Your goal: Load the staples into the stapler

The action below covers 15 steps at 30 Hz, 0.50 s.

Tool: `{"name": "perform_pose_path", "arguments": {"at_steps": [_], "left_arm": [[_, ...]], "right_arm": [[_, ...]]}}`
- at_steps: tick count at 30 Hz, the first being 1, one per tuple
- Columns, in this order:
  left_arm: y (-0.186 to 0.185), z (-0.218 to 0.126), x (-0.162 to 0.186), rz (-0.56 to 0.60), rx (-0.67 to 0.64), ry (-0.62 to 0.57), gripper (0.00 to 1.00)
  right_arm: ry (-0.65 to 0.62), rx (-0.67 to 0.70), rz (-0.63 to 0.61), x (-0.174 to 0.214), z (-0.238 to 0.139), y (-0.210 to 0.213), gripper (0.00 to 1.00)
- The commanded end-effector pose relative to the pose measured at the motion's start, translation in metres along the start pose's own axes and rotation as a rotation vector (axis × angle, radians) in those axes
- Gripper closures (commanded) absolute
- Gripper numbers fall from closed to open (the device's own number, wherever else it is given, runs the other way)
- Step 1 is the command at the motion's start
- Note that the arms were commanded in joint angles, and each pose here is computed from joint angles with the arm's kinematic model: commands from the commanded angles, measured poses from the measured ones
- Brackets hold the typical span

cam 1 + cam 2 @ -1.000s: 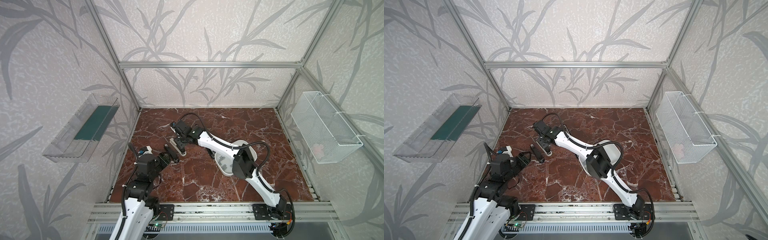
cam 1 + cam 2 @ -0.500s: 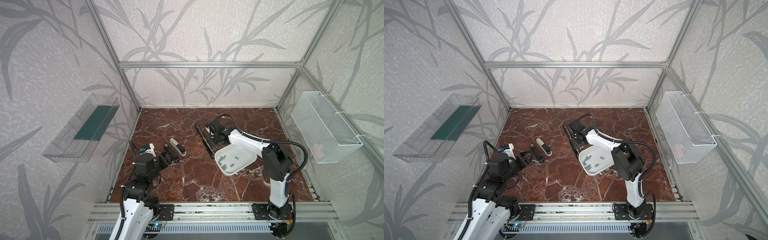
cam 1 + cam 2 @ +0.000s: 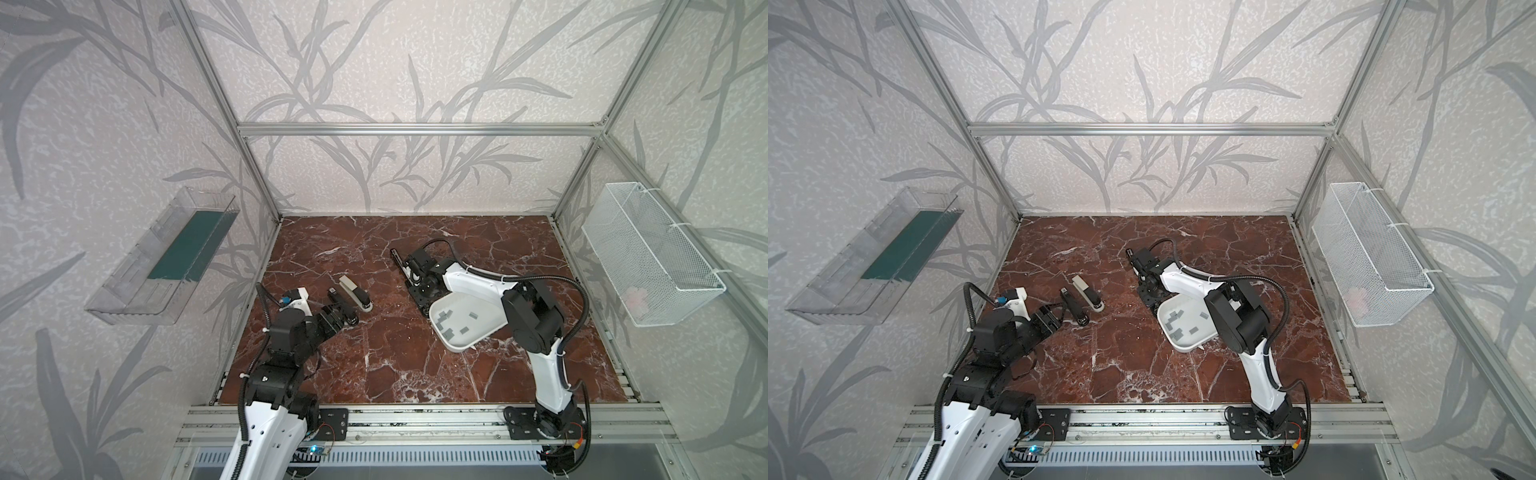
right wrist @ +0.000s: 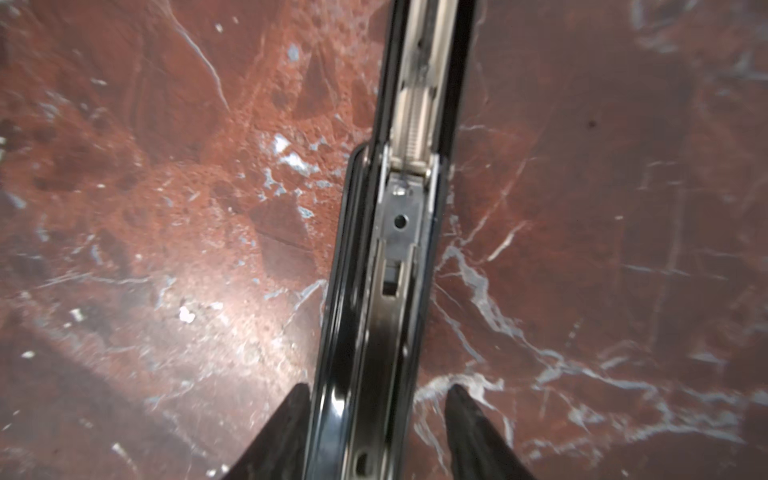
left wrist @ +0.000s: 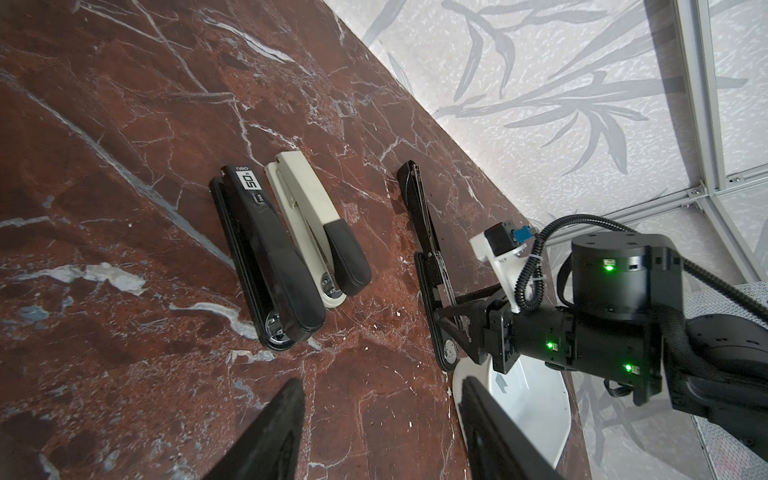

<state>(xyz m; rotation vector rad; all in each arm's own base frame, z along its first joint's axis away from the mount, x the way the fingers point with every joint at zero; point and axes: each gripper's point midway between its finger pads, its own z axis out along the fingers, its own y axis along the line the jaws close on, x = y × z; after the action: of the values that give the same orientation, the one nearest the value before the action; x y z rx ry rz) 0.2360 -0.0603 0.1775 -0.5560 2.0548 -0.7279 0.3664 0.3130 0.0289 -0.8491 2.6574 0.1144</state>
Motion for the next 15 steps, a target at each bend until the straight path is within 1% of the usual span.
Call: {"name": "perform_pose_path", "arguments": {"at_steps": [1,4,6,7,8,9,12,15], "left_arm": [[-0.003,-0.004,-0.003,0.005,0.004,-0.004,0.38],[-0.003,-0.003,-0.004,0.003,0.005,-0.006,0.38],[-0.004,-0.003,-0.004,0.002,0.007,-0.008,0.38],[-0.005,-0.003,-0.004,0.001,0.01,-0.007,0.38],[-0.005,-0.002,-0.004,0.001,0.013,-0.007,0.38],[-0.006,-0.002,-0.004,-0.001,0.017,-0.005,0.38],[-0.007,-0.002,-0.004,-0.005,0.023,-0.005,0.38],[-0.008,-0.002,-0.003,-0.005,0.028,-0.002,0.38]], "right_arm": [[0.005,-0.015,-0.011,-0.006,-0.001,0.002,0.57],[0.0,-0.021,-0.022,-0.006,-0.004,0.011,0.64],[-0.006,-0.012,-0.055,-0.004,-0.008,0.021,0.68],[-0.009,-0.004,-0.072,-0.004,-0.01,0.027,0.73],[-0.012,-0.003,-0.089,-0.003,-0.01,0.033,0.8],[-0.012,-0.006,-0.104,-0.002,-0.011,0.04,0.84],[-0.004,-0.015,-0.137,0.005,-0.013,0.058,0.88],[-0.011,-0.023,-0.18,0.014,-0.019,0.078,0.88]]}}
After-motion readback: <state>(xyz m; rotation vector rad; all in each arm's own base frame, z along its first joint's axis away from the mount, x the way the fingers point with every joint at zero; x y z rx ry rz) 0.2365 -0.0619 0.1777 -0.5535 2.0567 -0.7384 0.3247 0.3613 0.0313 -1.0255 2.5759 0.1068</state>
